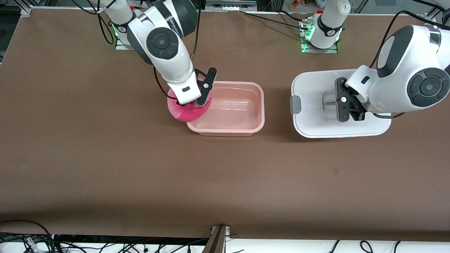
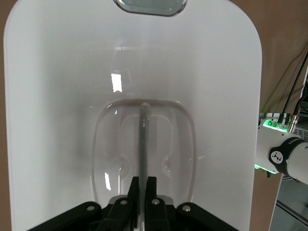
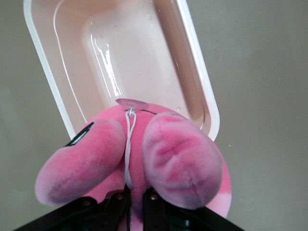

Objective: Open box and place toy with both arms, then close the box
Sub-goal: 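Lower the pink toy into the pink box with the right gripper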

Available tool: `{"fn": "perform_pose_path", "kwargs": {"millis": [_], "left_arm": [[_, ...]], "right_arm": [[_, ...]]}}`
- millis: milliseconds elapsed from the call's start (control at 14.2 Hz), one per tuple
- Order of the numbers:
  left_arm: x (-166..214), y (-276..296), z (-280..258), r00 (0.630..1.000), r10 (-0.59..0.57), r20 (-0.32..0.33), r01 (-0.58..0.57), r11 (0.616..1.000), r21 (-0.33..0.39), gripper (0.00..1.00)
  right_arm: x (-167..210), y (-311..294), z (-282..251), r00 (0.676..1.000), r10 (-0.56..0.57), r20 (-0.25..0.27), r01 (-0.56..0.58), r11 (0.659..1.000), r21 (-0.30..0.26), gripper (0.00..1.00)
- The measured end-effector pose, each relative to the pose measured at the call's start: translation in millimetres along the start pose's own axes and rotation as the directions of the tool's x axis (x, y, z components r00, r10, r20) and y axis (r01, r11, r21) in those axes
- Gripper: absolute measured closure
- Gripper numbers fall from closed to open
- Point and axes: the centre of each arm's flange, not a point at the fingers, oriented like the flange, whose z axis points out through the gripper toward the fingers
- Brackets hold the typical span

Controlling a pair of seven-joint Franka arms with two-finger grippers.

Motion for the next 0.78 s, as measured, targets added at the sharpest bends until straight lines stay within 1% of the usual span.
{"fn": "perform_pose_path", "kwargs": {"millis": [212, 565, 635, 776], "left_arm": [[-2.7, -4.3, 5.1, 1.000, 0.003, -0.001, -0.003, 1.000, -0.010, 0.93], [-1.5, -4.2, 5.3, 1.000, 0.006, -0.001, -0.006, 1.000, -0.010, 0.93], [-1.7, -4.3, 5.3, 1.000, 0.006, -0.001, -0.006, 1.000, -0.010, 0.93], [-2.1, -4.4, 5.3, 1.000, 0.006, -0.001, -0.006, 1.000, -0.010, 0.93]], "right_arm": [[16.6, -15.7, 21.8, 0.997, -0.051, 0.050, 0.052, 0.998, -0.020, 0.91], [33.9, -37.4, 36.2, 0.993, -0.092, 0.080, 0.095, 0.995, -0.036, 0.91], [37.2, -41.1, 39.9, 0.994, -0.067, 0.084, 0.070, 0.997, -0.041, 0.86], [43.1, -44.6, 42.8, 0.997, 0.029, 0.072, -0.025, 0.998, -0.053, 0.68]]}}
